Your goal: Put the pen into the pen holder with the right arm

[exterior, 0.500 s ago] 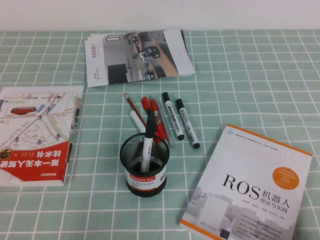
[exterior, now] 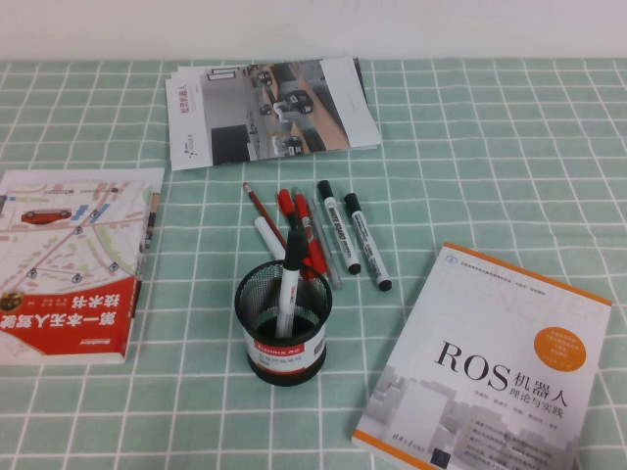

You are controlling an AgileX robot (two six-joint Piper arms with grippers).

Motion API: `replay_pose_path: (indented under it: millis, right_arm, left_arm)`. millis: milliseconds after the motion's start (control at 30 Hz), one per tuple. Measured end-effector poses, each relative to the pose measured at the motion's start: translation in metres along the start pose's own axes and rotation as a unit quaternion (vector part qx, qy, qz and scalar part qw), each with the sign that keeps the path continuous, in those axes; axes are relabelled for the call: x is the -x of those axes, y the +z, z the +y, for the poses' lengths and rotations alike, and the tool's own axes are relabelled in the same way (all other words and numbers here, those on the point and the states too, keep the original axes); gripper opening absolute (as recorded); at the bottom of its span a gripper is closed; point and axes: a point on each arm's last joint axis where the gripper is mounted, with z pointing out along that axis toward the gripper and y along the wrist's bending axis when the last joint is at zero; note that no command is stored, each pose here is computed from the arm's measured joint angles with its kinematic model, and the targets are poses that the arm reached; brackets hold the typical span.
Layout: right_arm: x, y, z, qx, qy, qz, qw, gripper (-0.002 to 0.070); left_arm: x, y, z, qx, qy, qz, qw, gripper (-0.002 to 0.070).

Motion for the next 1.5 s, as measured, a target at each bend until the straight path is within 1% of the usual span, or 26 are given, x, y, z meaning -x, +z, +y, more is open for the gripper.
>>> replay_pose_path:
  millis: [100, 467, 600, 667, 767, 833, 900, 1033, 1200, 1267, 1367, 1467, 1500]
  right_arm:
    - [0.000, 0.000, 0.001, 0.003, 0.022, 0.000, 1.000, -0.0020]
    - [0.002, 0.000, 0.001, 0.005, 0.030, -0.012, 0.999, -0.0020]
    - [0.000, 0.000, 0.002, 0.009, 0.070, 0.001, 0.998, -0.0020]
    - [-0.003, 0.001, 0.002, 0.009, 0.093, 0.021, 0.995, -0.0020]
    - [-0.009, 0.005, 0.002, -0.005, 0.109, 0.069, 0.992, -0.0020]
    - [-0.005, 0.008, 0.006, -0.013, 0.113, 0.102, 0.988, -0.0020]
    - [0.005, 0.012, 0.014, -0.013, 0.106, 0.128, 0.986, -0.0020]
    - [0.033, 0.023, 0.035, 0.000, 0.063, 0.191, 0.980, -0.0020]
    - [0.076, 0.048, 0.062, 0.009, 0.003, 0.279, 0.960, -0.0020]
    - [0.091, 0.064, 0.071, 0.004, -0.018, 0.320, 0.947, -0.0020]
    - [0.107, 0.091, 0.078, -0.006, -0.037, 0.378, 0.925, -0.0020]
    - [0.113, 0.125, 0.081, -0.015, -0.046, 0.434, 0.900, -0.0020]
    - [0.116, 0.135, 0.082, -0.017, -0.048, 0.444, 0.895, -0.0020]
  left_arm:
    - [0.000, 0.000, 0.000, 0.000, 0.000, 0.000, 1.000, -0.0004]
    - [0.000, 0.000, 0.000, 0.000, 0.000, 0.000, 1.000, -0.0004]
    - [0.000, 0.000, 0.000, 0.000, 0.000, 0.000, 1.000, -0.0004]
    - [0.000, 0.000, 0.000, 0.000, 0.000, 0.000, 1.000, -0.0004]
    - [0.000, 0.000, 0.000, 0.000, 0.000, 0.000, 1.000, -0.0004]
    - [0.000, 0.000, 0.000, 0.000, 0.000, 0.000, 1.000, -0.0004]
    - [0.000, 0.000, 0.000, 0.000, 0.000, 0.000, 1.000, -0.0004]
    - [0.000, 0.000, 0.000, 0.000, 0.000, 0.000, 1.000, -0.0004]
    - [0.000, 0.000, 0.000, 0.000, 0.000, 0.000, 1.000, -0.0004]
    - [0.000, 0.000, 0.000, 0.000, 0.000, 0.000, 1.000, -0.0004]
    - [0.000, 0.000, 0.000, 0.000, 0.000, 0.000, 1.000, -0.0004]
    - [0.000, 0.000, 0.000, 0.000, 0.000, 0.000, 1.000, -0.0004]
    - [0.000, 0.000, 0.000, 0.000, 0.000, 0.000, 1.000, -0.0004]
